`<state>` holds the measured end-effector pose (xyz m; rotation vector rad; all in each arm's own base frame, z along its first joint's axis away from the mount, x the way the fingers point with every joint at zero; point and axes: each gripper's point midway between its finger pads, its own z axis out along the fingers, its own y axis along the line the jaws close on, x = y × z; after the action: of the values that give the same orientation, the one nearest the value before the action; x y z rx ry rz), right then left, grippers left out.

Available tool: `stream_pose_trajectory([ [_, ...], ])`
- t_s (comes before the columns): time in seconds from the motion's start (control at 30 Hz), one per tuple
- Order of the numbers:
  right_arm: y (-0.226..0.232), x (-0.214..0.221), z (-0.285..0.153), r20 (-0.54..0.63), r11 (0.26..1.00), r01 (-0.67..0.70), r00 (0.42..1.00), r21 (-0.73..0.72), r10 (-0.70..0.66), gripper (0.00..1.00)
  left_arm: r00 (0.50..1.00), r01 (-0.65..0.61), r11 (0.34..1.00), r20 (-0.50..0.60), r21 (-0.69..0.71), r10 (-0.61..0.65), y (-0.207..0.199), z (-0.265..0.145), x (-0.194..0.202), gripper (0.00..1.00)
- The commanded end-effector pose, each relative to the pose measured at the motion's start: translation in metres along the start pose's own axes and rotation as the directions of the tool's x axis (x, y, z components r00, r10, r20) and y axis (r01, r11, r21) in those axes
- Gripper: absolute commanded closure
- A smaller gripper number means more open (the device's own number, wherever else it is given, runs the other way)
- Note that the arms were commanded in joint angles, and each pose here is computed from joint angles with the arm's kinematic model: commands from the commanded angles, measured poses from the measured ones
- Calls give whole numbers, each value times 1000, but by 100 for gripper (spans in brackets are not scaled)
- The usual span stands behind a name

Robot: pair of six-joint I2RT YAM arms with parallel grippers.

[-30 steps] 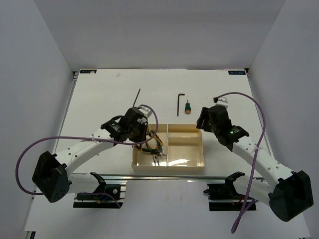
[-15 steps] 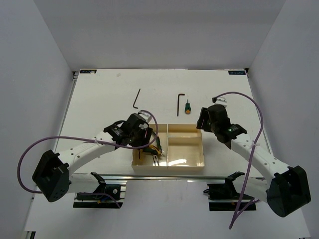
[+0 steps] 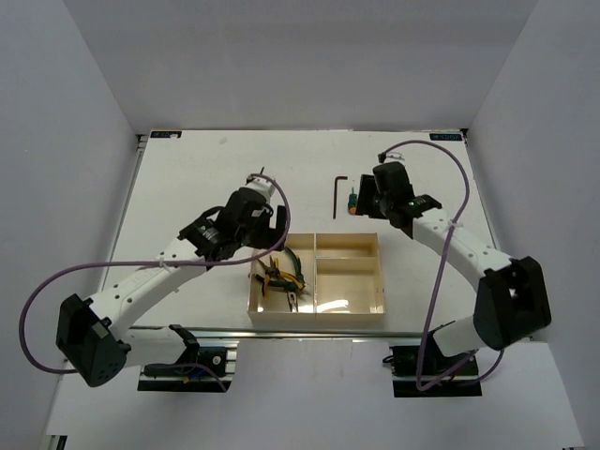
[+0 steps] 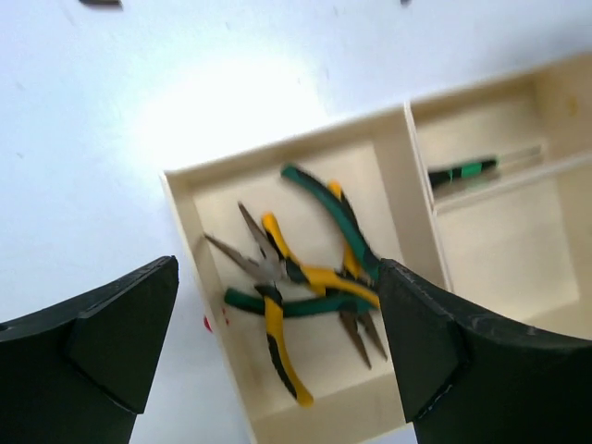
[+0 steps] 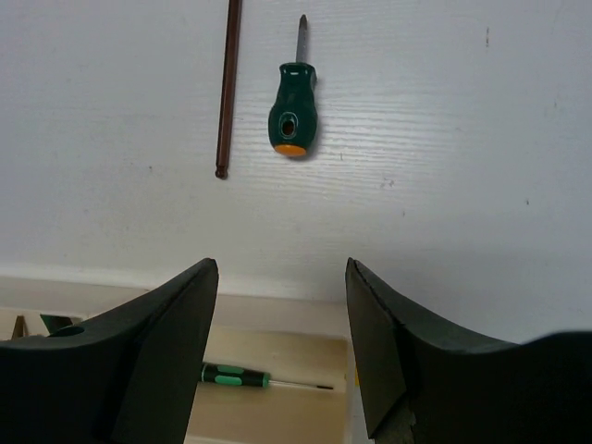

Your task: Sort the tools into containers

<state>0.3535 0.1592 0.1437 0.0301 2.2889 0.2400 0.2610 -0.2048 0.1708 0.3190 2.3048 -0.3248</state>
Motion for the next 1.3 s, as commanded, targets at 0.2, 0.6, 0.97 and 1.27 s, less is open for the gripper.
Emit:
stream_pose_trajectory([
  [0.2, 17, -40, 45, -26, 1000, 32, 999, 0, -32, 37, 991, 123, 981, 76, -149, -113, 46, 19, -52, 2],
  [0.6, 9, -15, 105, -178, 999, 31, 984, 31, -25, 39, 972, 231, 926, 120, -297, -204, 127, 25, -42, 2],
  [0.97, 1, 23, 129, -268, 999, 48, 963, 23, -40, 43, 975, 207, 924, 145, -321, -168, 136, 22, -40, 2],
  [1.27, 0, 25, 144, -281, 997, 63, 958, 32, -52, 57, 977, 196, 924, 145, -329, -156, 138, 22, -41, 2],
])
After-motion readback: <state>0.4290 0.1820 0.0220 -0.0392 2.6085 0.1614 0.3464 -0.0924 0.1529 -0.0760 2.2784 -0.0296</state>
